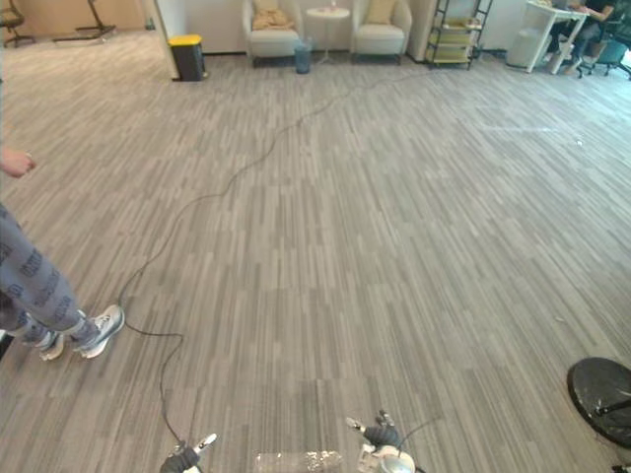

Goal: Pick up cushions and gather them together orderly.

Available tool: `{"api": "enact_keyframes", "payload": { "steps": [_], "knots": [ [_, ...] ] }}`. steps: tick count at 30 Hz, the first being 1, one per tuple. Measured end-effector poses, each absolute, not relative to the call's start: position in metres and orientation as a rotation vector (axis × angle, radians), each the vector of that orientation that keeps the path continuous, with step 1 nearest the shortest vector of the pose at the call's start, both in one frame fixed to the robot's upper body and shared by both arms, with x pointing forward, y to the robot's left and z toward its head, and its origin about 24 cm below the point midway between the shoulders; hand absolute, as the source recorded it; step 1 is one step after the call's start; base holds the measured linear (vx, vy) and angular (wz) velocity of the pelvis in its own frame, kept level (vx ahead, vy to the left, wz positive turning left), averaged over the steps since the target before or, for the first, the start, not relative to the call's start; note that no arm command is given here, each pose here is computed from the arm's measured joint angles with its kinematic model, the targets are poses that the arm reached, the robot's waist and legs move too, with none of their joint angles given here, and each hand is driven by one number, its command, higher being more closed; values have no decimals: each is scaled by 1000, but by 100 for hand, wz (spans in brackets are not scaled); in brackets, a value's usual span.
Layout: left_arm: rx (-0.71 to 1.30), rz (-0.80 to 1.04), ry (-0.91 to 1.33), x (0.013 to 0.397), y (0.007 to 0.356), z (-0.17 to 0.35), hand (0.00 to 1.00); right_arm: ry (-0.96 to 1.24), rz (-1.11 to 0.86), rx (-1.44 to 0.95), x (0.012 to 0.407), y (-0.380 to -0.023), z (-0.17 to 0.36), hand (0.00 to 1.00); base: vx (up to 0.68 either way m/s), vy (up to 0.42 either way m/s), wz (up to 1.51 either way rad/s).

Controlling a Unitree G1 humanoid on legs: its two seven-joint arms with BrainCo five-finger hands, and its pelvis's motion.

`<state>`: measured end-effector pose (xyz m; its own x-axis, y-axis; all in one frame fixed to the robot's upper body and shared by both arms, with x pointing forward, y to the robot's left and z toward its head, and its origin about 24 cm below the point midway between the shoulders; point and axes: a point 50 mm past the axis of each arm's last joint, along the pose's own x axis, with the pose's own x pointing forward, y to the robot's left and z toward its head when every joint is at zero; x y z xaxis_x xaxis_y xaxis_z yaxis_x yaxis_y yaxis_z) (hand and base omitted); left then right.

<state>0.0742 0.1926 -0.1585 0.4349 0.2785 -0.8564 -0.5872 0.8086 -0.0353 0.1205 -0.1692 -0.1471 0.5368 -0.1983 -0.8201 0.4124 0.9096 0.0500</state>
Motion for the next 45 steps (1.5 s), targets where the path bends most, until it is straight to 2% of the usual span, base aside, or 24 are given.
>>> {"api": "enact_keyframes", "payload": {
  "steps": [14,40,45],
  "knots": [
    [-350,552,979,75,194,-158,0,964,-447,313,115,-175,-152,0,2,-11,13],
    [-320,512,989,78,193,-158,0,971,-445,310,115,-175,-153,0,-16,-30,8],
    [-322,507,923,97,197,-151,0,931,-443,307,124,-178,-148,0,43,-44,13]
  ]
}}
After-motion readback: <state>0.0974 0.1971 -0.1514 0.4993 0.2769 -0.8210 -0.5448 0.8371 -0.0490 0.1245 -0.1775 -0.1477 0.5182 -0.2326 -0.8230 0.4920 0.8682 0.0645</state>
